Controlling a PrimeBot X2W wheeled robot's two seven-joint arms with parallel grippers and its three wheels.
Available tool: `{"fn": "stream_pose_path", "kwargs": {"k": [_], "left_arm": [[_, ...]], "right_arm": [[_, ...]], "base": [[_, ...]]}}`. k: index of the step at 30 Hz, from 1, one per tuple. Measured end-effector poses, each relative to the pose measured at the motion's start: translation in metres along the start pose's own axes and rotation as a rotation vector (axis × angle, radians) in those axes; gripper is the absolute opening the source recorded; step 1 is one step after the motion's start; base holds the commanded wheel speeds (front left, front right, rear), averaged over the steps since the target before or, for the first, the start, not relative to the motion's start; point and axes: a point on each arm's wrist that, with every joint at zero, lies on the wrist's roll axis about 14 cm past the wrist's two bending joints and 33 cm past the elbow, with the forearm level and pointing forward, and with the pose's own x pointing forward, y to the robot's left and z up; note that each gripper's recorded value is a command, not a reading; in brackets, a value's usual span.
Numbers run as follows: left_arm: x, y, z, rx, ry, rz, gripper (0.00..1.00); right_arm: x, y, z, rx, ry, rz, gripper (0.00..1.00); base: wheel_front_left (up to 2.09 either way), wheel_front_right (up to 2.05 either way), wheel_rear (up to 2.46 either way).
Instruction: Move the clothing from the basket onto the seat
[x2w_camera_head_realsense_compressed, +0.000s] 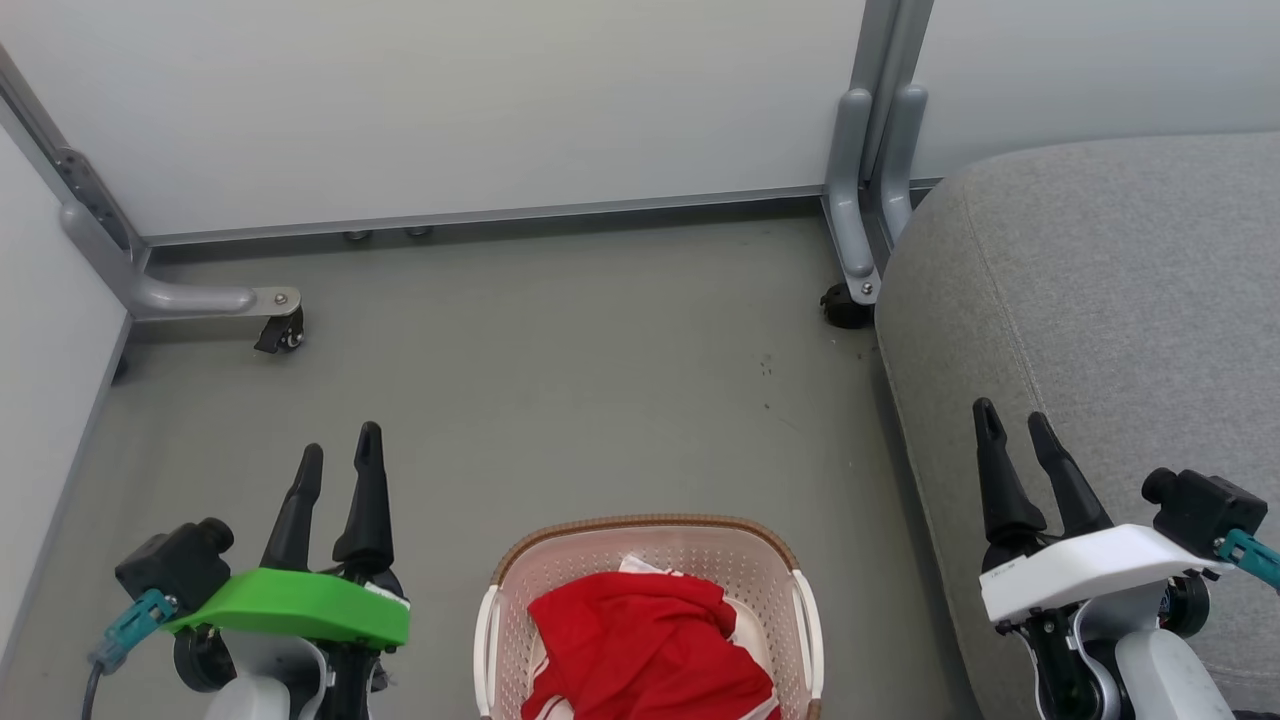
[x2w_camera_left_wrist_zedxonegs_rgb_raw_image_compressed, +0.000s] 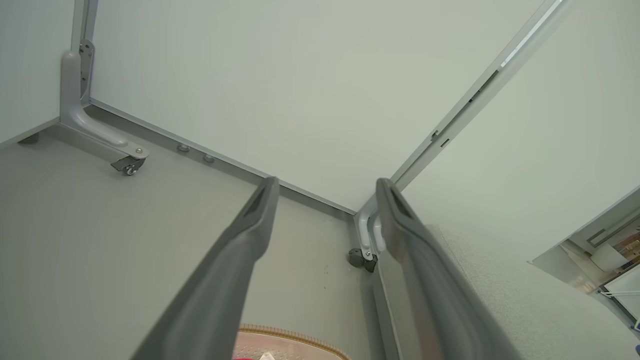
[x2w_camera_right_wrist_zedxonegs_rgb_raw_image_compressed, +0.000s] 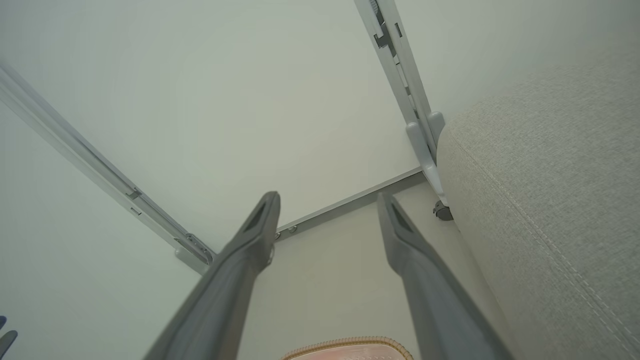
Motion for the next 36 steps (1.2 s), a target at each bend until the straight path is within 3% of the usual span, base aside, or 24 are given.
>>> {"fn": "stream_pose_path", "kwargs": {"k": [16,36], "left_arm": [[-0.004,0.002,-0.012,0.193,0.03,-0.012,1.0],[-0.005,0.003,-0.024,0.345,0.054,-0.031,1.0]], "right_arm": [[-0.001,0.008,-0.006,-0.168,0.024,0.036,1.0],[-0.004,0.012,-0.015,-0.307,0.049,0.056,1.0]], "base": [[0.0,0.0,0.0],[0.0,0.0,0.0]]}}
